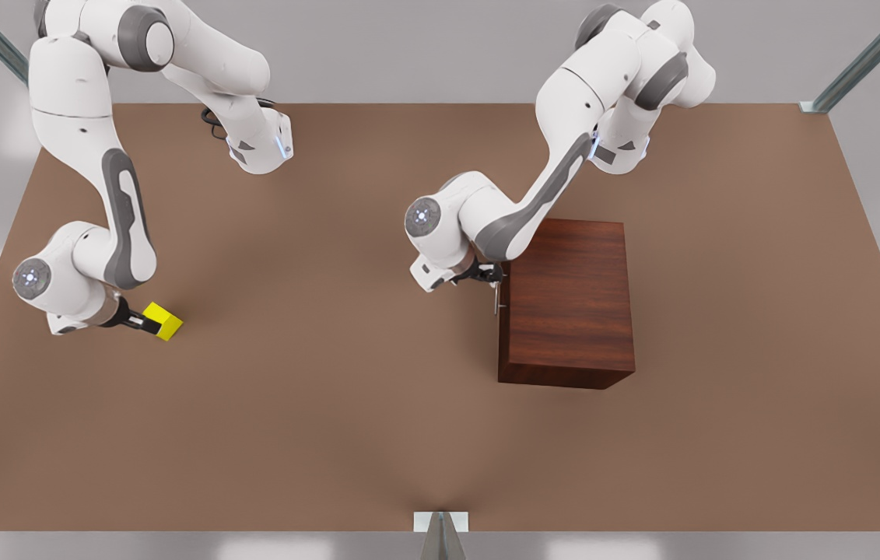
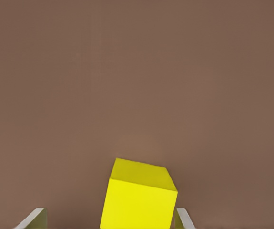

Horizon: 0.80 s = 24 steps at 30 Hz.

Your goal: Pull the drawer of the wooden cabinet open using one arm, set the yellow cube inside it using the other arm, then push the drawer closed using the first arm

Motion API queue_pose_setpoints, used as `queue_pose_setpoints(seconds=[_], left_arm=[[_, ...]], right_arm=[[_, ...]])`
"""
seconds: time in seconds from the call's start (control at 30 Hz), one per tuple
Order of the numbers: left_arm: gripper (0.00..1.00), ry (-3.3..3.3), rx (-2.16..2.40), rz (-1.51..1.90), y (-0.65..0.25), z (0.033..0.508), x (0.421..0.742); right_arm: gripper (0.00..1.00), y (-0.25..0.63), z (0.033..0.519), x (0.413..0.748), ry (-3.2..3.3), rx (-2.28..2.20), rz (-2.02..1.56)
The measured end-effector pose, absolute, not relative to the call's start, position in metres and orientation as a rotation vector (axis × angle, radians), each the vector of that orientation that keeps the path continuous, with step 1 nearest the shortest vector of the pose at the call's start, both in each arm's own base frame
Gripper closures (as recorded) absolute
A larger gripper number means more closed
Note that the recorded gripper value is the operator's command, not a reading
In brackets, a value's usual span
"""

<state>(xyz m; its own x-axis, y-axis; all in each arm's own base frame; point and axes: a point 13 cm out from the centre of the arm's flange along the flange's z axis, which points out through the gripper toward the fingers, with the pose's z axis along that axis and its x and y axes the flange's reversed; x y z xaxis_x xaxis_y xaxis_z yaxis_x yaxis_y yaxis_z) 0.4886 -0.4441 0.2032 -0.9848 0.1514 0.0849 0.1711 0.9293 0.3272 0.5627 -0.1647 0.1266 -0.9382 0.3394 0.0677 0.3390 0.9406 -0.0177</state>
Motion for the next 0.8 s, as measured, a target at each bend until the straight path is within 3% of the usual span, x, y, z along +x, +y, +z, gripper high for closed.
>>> queue_pose_setpoints(seconds=[0.13, 0.2, 0.8], left_arm=[[0.00, -3.016, -0.196, -0.552, -0.437, 0.195, 0.489], [0.22, -3.012, -0.176, -0.563, -0.435, 0.192, 0.488], [0.22, -3.026, -0.074, -0.643, -0.421, 0.181, 0.500]], right_arm=[[0.00, -0.164, 0.113, 0.559, -3.008, -0.530, 0.014], [0.00, -0.164, 0.111, 0.558, -3.004, -0.530, 0.015], [0.00, -0.166, 0.087, 0.544, -2.949, -0.542, 0.013]])
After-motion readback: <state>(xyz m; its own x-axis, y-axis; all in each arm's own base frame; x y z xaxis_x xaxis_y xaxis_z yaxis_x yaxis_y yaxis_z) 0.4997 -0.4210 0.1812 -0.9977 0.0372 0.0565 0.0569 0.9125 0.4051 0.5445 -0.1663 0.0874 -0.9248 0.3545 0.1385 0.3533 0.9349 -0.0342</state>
